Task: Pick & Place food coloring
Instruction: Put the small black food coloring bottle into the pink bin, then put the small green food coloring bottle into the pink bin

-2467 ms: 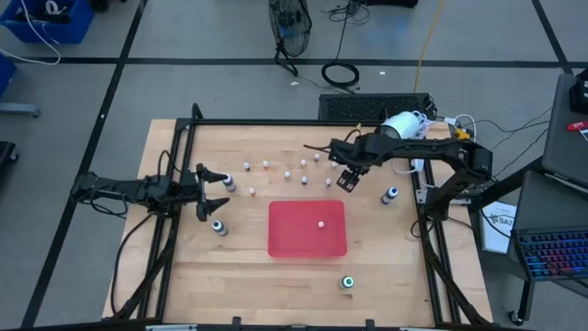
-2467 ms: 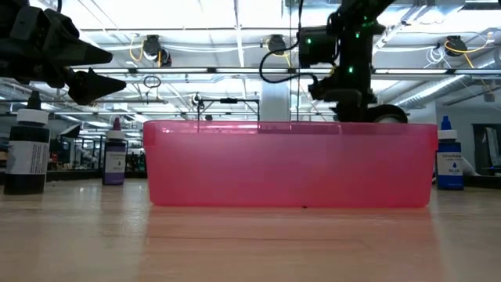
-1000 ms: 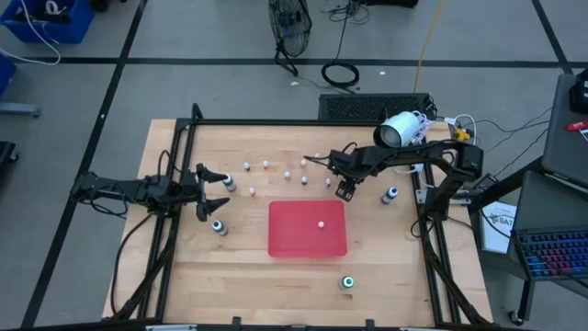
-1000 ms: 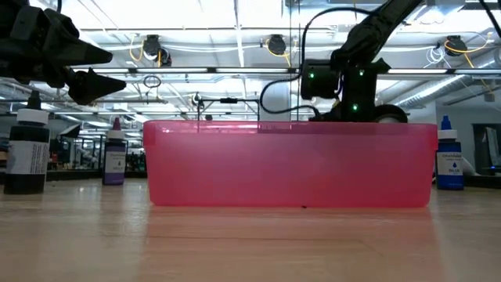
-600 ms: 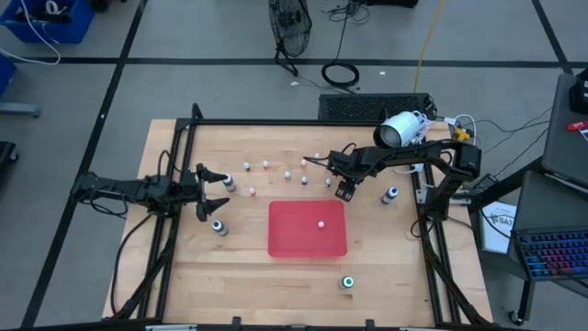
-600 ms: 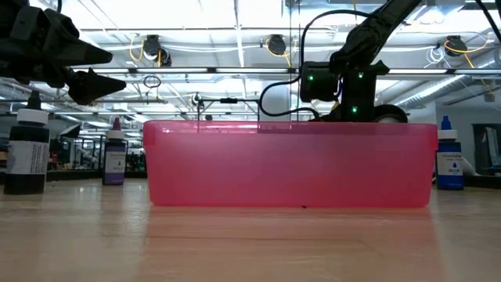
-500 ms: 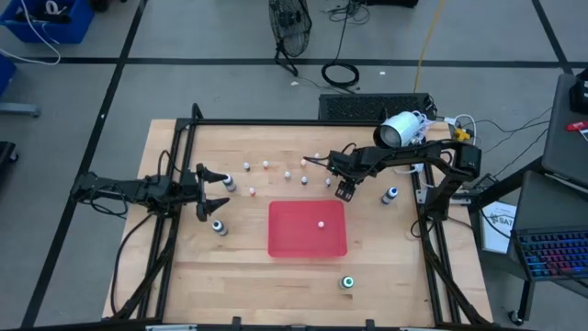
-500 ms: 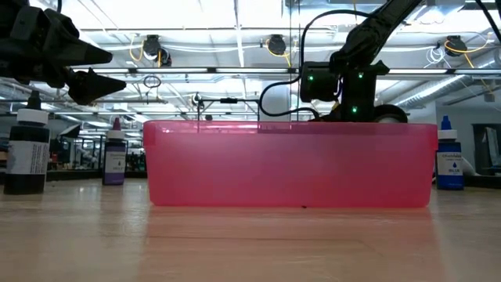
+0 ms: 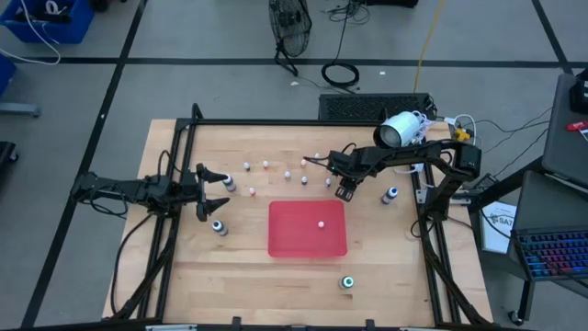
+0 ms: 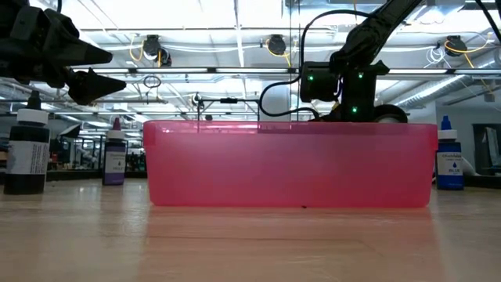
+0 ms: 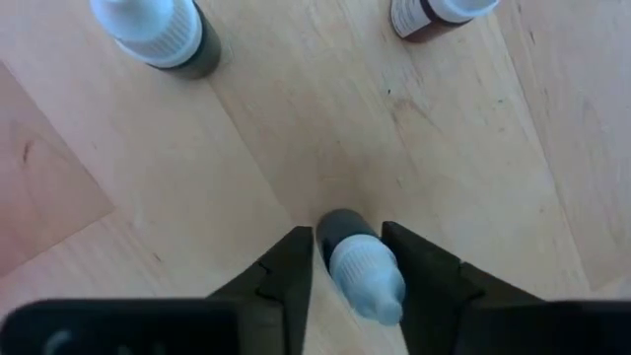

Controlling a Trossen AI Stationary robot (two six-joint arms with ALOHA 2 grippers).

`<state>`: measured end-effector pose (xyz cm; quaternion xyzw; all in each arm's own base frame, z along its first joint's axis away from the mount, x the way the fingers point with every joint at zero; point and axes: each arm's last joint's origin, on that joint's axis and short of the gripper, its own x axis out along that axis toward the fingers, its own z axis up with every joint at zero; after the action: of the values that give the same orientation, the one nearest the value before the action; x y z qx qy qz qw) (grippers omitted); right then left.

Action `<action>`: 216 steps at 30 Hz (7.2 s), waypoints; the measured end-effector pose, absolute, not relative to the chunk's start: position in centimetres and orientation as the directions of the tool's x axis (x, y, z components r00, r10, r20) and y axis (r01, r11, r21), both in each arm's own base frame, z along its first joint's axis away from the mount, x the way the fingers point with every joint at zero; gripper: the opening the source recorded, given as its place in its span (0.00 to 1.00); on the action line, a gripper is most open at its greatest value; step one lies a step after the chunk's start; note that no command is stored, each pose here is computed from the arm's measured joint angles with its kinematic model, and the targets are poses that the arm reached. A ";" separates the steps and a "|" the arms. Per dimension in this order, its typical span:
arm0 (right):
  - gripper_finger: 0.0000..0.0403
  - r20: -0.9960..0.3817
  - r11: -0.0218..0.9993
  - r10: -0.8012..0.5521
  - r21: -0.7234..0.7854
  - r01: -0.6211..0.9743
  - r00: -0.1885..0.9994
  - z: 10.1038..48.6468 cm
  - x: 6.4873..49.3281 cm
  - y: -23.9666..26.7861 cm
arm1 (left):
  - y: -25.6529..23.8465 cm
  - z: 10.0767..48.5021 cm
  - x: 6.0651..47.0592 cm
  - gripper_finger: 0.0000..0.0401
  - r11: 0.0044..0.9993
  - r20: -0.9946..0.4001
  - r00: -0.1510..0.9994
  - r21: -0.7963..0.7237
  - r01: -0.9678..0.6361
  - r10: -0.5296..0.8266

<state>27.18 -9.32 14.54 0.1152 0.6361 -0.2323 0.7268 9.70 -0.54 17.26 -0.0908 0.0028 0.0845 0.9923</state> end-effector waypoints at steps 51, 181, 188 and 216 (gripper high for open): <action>0.15 -0.982 0.979 -0.107 -0.077 0.190 0.153 16.9 33.7 11.2 | -0.5 17.4 9.7 0.98 0.969 -0.009 0.986 -0.183 -0.166 0.167; 0.10 -0.954 0.941 -0.181 -0.098 0.323 0.240 22.5 34.0 -6.7 | -0.5 17.4 9.7 0.98 0.969 -0.007 0.986 -0.184 -0.166 0.167; 0.10 -0.902 0.965 -0.169 -0.069 0.253 0.397 25.7 33.8 -1.7 | -0.5 17.4 9.7 0.98 0.969 -0.007 0.986 -0.184 -0.166 0.167; 0.10 -0.990 0.992 -0.085 -0.073 0.099 0.116 21.2 37.2 11.9 | -0.5 17.4 9.7 0.98 0.969 -0.004 0.986 -0.185 -0.165 0.167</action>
<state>37.21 11.85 21.18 0.0056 0.6620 -0.0616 0.7469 9.71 -0.54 17.42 -0.0927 -0.0057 0.0837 0.9922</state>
